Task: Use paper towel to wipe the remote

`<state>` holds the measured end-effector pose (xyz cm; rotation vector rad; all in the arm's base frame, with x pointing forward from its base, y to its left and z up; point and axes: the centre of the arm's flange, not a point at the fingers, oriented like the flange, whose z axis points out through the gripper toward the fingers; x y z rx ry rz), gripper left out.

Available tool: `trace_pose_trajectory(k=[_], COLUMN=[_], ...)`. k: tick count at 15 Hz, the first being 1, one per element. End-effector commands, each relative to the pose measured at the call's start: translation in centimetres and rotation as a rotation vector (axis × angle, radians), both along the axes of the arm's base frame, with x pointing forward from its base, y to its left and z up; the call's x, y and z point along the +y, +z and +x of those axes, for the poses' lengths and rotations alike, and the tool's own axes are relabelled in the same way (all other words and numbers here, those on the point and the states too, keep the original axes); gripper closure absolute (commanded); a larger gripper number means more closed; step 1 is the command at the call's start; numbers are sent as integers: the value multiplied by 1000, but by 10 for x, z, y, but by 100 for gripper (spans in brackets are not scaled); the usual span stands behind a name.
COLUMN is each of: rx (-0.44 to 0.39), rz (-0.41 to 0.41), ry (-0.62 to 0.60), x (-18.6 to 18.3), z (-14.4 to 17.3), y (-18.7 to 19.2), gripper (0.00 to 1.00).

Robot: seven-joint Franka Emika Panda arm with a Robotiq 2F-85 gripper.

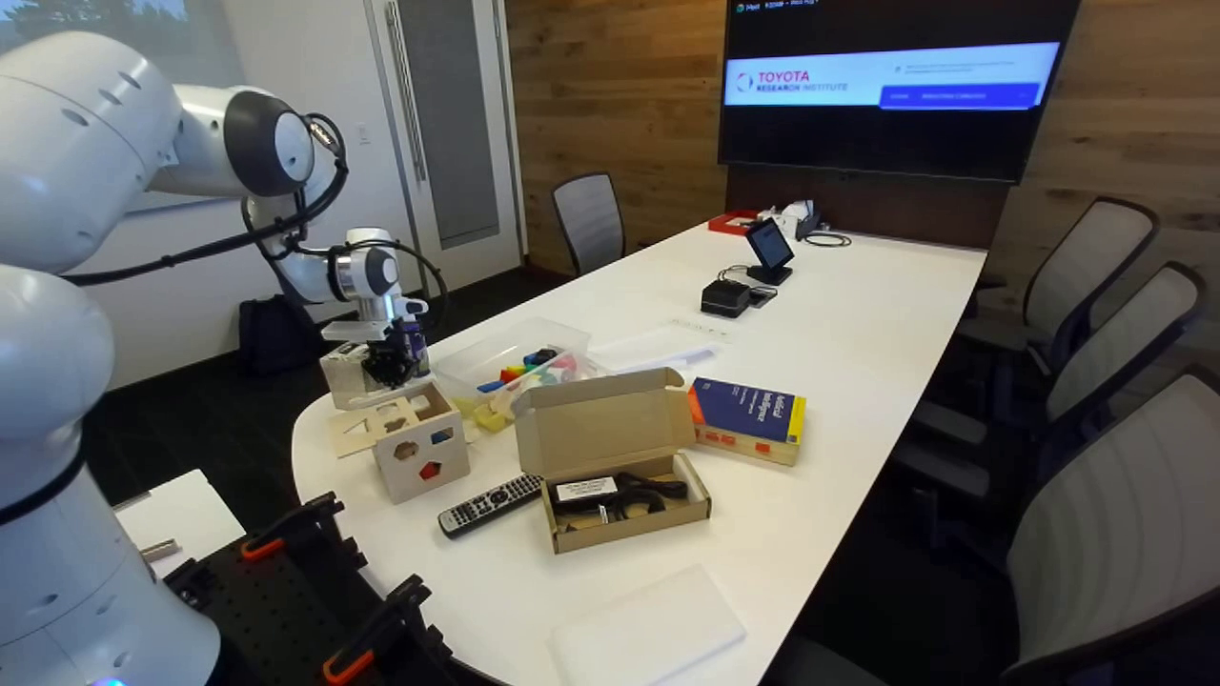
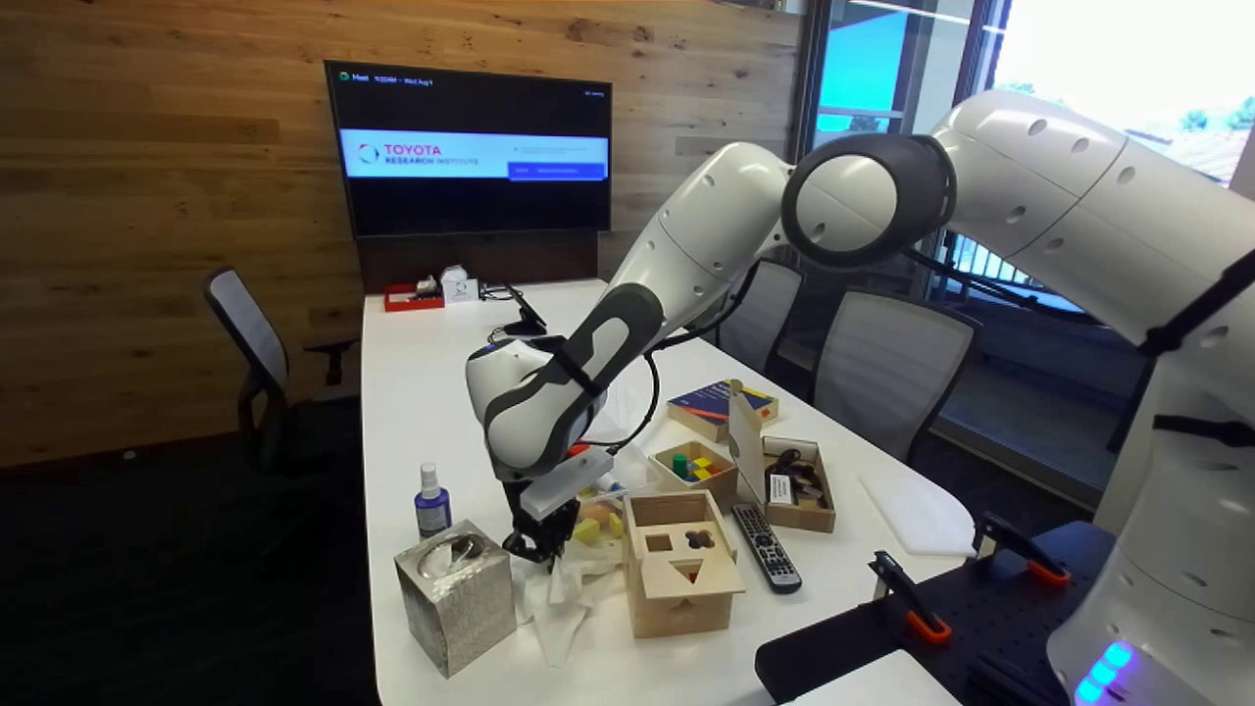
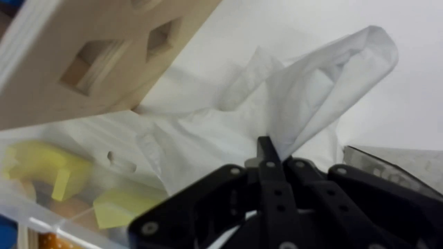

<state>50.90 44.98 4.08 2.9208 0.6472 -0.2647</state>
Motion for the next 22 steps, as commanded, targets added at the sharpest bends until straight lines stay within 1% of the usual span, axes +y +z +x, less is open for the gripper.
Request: trace_pose_trajectory(k=[1, 5, 7, 10, 13, 15, 17, 20, 22], rx=[11, -49, -87, -157, -229, -266, -279, -285, -306], rz=[10, -19, -49, -159, -261, -295, -325, -343, -325], ry=[28, -17, -66, -180, -283, -350, -415, -500, -526], x=[-13, -25, -34, -56, -93, -124, -155, -214, -253], z=[-21, -42, -55, -69, -82, -92, -99, -102, -96], y=[54, 106, 133, 163, 183, 188, 187, 168, 150], gripper=[100, 100, 100, 100, 100, 100, 100, 100, 100])
